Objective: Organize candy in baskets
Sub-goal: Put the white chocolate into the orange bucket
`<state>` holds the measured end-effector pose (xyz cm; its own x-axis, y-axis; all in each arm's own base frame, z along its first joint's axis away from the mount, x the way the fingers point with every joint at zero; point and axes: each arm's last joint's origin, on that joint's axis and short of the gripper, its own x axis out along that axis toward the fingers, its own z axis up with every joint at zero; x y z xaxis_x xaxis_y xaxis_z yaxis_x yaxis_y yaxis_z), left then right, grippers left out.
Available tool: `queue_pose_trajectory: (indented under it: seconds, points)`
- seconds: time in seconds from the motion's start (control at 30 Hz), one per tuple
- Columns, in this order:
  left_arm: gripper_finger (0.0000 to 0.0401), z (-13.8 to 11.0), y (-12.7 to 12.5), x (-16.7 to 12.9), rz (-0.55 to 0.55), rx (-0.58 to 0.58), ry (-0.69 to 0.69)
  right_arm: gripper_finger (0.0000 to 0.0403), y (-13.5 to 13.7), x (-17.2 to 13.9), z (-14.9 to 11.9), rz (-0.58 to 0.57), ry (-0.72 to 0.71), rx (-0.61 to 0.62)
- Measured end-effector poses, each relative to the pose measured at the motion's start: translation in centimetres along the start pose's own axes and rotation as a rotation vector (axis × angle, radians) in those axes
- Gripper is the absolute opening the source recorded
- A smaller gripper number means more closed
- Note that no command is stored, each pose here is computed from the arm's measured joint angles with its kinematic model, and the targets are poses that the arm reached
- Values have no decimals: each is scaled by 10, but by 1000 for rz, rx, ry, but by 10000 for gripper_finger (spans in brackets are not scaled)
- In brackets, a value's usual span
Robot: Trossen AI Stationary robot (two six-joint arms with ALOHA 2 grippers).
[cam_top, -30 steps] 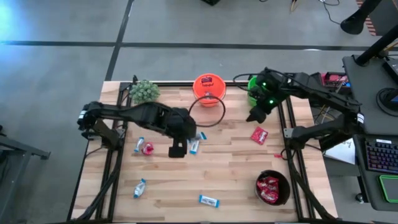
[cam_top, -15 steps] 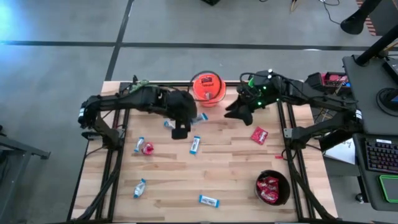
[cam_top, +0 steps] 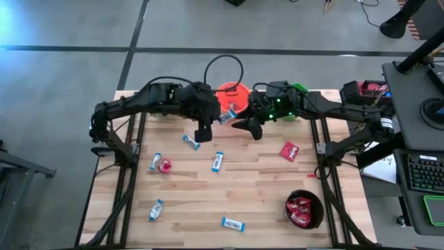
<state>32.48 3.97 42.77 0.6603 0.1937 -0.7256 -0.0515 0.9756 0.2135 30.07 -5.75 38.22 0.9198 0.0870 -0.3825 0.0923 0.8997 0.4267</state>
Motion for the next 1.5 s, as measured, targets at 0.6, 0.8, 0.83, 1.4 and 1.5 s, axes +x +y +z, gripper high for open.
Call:
queue_pose_trajectory:
  seconds: [0.6,0.8,0.83,1.4,1.5]
  points:
    - [0,-3,5,19,-43,19,42,212,0,18,4,-12,-77,8]
    - [0,-3,4,19,-47,21,41,212,-1,18,5,-53,-95,12]
    - [0,-3,4,19,-47,21,40,212,-1,17,5,-64,-100,13]
    - [0,-4,4,19,-52,24,43,32,-5,24,4,-132,-116,22]
    - [0,-4,4,19,-52,23,44,22,-5,24,4,-131,-117,24]
